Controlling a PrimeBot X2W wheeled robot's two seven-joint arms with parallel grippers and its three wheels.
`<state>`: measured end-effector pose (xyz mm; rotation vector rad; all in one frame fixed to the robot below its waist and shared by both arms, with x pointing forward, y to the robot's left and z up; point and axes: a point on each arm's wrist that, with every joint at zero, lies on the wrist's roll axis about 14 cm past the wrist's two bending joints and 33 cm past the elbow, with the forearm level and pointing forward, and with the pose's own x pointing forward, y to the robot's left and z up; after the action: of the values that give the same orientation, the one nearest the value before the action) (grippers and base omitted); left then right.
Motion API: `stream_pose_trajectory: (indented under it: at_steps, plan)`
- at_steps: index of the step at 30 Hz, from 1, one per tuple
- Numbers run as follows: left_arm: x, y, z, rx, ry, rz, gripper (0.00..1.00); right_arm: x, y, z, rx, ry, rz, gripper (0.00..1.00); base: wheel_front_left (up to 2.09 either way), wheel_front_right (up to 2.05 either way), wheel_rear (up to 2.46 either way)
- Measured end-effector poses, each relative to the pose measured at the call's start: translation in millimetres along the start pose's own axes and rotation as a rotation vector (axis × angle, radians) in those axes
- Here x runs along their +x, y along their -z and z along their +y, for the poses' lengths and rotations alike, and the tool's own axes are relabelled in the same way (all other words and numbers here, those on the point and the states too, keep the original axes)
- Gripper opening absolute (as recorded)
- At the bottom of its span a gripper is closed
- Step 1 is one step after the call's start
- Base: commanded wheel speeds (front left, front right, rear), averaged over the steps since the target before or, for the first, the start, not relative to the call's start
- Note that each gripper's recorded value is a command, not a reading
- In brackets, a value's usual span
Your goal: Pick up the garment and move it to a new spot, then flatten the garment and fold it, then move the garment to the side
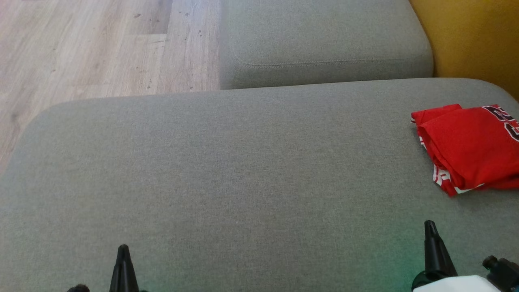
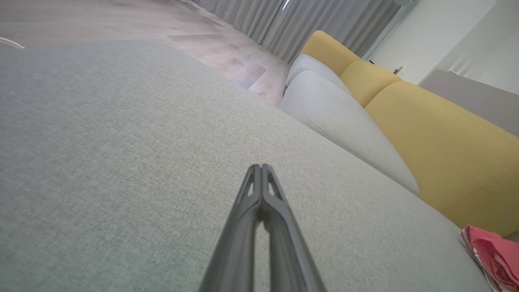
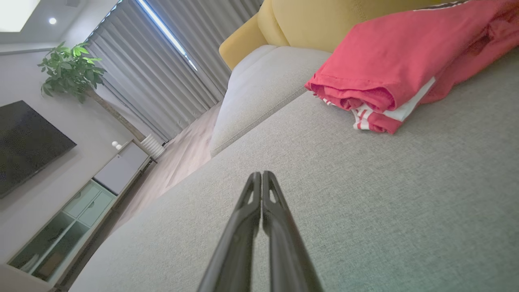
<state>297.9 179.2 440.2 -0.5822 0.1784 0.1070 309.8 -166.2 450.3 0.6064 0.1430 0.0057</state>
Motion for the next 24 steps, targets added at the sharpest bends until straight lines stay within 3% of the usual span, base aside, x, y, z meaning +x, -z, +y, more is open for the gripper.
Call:
stream_pose_trajectory:
  at_steps: [24]
  plan:
    - [20, -7, -3, -0.29, 0.006, 0.023, 0.0, 17, -12, -8, 0.285, 0.038, -0.019, 0.0, 0.0, 0.0, 0.0]
